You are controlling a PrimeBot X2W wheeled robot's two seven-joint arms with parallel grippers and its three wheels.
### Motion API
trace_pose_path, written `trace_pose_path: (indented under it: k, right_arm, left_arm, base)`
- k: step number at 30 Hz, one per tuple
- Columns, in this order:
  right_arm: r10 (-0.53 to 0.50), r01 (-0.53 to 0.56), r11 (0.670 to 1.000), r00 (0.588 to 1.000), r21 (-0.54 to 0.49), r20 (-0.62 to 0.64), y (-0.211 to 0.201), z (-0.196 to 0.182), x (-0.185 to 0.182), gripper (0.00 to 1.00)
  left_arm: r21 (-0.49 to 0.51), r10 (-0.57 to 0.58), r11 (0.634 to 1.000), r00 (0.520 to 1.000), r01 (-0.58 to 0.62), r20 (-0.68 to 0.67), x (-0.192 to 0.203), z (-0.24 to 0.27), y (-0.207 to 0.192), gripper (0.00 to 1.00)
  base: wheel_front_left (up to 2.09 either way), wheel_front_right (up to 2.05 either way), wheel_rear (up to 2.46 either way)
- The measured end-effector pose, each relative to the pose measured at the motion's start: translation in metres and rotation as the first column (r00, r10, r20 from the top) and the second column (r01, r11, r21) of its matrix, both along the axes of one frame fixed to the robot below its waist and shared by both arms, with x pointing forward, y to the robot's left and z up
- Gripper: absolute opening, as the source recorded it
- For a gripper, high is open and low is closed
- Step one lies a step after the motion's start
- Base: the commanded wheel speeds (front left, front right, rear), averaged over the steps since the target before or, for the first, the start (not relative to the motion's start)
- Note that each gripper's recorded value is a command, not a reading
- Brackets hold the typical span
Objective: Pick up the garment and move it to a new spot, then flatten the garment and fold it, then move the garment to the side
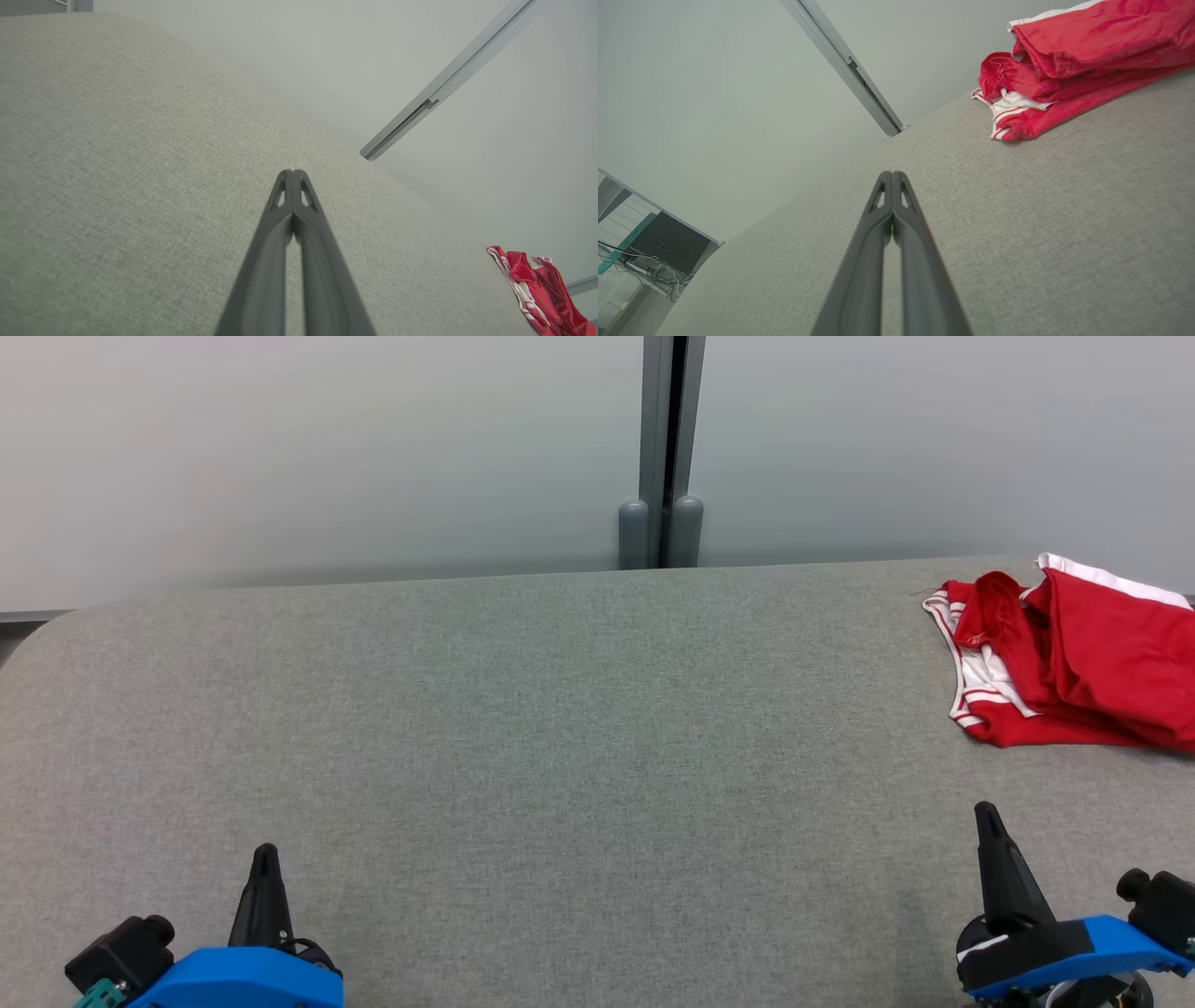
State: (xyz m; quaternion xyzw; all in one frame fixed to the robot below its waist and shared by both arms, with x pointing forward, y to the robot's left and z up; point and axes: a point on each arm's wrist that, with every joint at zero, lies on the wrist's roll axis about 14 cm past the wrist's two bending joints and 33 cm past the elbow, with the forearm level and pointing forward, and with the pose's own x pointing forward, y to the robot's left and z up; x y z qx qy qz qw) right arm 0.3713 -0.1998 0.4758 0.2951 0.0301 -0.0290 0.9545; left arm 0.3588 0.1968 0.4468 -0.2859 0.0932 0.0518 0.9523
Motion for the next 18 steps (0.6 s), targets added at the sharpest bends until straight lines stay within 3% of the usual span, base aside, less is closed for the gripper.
trace_pose_path:
  k: [18]
  right_arm:
    - [-0.026, 0.025, 0.969, 1.000, 0.246, 0.000, -0.002, 0.004, 0.004, 0.00]
  left_arm:
    - [-0.254, 0.040, 0.967, 0.999, -0.033, 0.022, 0.010, 0.010, 0.000, 0.00]
  base:
    - [0.00, 0.00, 0.00]
